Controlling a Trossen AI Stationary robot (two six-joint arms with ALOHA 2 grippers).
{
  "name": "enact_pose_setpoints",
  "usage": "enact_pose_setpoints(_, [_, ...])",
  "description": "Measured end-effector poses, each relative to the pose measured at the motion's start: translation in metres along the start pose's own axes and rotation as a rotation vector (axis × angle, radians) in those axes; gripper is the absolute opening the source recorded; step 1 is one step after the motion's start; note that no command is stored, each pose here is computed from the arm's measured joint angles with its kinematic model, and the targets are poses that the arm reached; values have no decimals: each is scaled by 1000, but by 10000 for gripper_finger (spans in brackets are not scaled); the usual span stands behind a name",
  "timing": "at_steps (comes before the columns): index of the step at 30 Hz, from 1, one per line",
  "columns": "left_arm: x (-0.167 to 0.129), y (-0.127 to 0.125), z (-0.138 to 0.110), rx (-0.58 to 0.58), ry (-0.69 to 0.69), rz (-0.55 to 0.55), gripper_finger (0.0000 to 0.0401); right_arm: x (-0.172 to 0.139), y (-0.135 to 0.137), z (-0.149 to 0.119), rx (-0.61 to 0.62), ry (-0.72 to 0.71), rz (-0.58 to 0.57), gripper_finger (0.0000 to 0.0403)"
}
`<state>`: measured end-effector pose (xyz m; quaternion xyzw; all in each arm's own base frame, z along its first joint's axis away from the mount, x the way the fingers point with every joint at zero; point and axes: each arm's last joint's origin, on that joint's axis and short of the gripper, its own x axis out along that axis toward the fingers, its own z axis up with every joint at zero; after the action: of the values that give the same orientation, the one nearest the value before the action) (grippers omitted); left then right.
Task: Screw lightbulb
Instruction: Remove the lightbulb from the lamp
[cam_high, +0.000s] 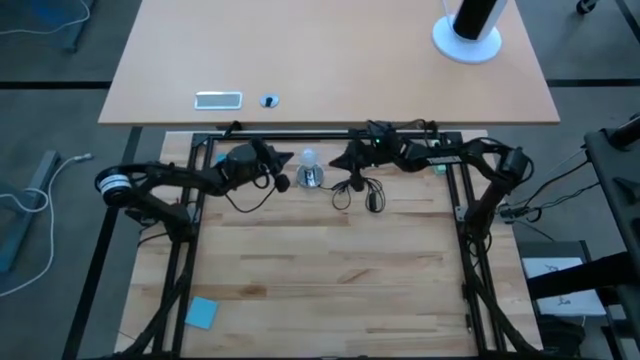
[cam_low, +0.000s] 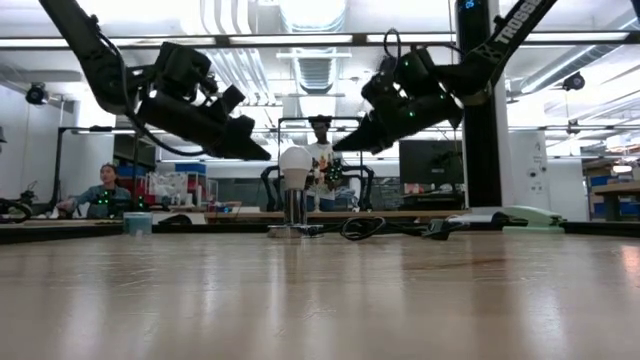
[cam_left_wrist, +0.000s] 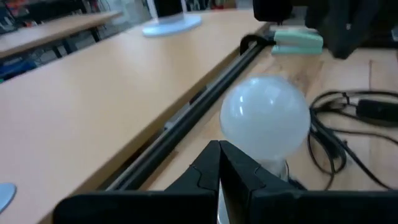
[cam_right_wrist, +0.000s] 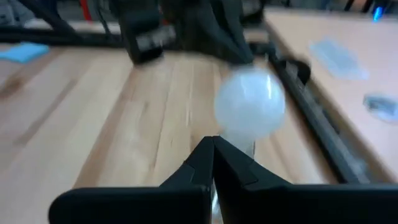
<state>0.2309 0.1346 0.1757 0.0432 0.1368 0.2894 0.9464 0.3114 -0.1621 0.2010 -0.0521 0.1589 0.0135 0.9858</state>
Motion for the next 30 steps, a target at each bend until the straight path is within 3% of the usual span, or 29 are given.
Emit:
enact_pose_setpoints(20, [32, -4, -5, -12, -26, 6, 0, 19, 6, 1, -71, -109, -1, 2])
enact_pose_setpoints(30, [31, -4, -5, -28, -25, 3, 0, 47, -2, -18, 5, -92, -7, 2])
